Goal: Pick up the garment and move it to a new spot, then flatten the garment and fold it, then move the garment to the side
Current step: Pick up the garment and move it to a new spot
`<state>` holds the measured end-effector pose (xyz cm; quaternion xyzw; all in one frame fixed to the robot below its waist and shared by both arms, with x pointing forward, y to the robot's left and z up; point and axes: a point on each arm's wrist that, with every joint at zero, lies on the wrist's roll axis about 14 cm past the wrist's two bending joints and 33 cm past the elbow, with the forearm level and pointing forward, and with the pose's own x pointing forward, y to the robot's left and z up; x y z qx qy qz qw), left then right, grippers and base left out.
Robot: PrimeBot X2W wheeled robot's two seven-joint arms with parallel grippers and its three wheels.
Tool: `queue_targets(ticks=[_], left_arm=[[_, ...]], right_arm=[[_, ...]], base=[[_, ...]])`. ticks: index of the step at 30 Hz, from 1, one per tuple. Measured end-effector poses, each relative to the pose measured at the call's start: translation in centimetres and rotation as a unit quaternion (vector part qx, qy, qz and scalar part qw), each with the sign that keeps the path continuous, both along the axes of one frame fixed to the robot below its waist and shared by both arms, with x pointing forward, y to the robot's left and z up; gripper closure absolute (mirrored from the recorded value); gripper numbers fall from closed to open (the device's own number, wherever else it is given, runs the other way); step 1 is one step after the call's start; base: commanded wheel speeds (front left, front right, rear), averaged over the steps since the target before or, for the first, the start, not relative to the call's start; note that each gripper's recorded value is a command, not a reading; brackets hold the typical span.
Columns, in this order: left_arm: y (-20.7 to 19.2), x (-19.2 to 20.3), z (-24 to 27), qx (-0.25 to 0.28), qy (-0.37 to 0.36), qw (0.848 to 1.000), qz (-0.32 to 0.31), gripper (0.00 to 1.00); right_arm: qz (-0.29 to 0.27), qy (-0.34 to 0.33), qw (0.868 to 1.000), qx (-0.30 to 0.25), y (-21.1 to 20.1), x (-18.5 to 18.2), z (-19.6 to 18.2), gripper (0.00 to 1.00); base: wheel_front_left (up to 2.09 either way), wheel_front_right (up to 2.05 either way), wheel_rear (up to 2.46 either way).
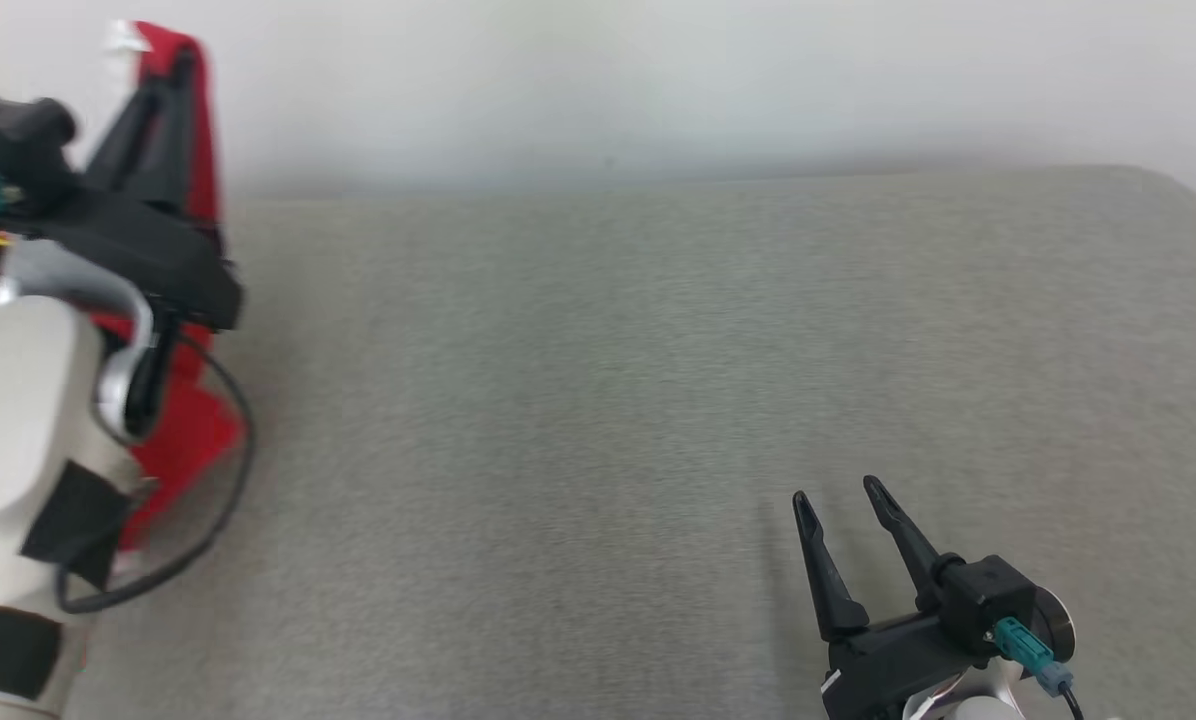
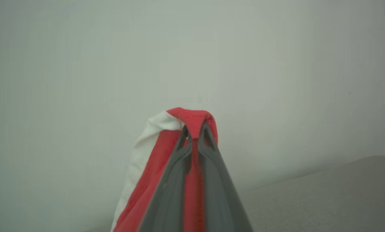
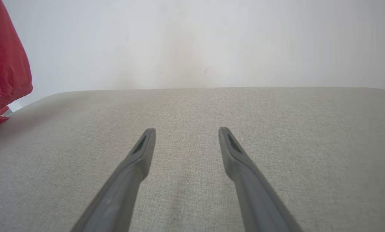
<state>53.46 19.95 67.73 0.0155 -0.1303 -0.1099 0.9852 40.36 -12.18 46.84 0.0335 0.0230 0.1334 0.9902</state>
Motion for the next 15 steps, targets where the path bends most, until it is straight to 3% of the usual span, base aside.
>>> queue_targets(ticks=[7, 15], left_arm=[[-12.5, 0.1, -0.1, -0.022, 0.0, 0.989, -0.146, 1.0], [-24.8, -2.5, 1.4, -0.085, -0.005, 0.954, -0.288, 1.0]], right_arm=[[-0.068, -0.007, 0.998, 0.001, -4.3, -1.9, 0.7, 0.0], [-0.131, -0.008, 0.991, 0.0, -8.3, -4.3, 1.0, 0.0]], base=[[0.0, 0.0, 0.0], [0.0, 0.0, 0.0]])
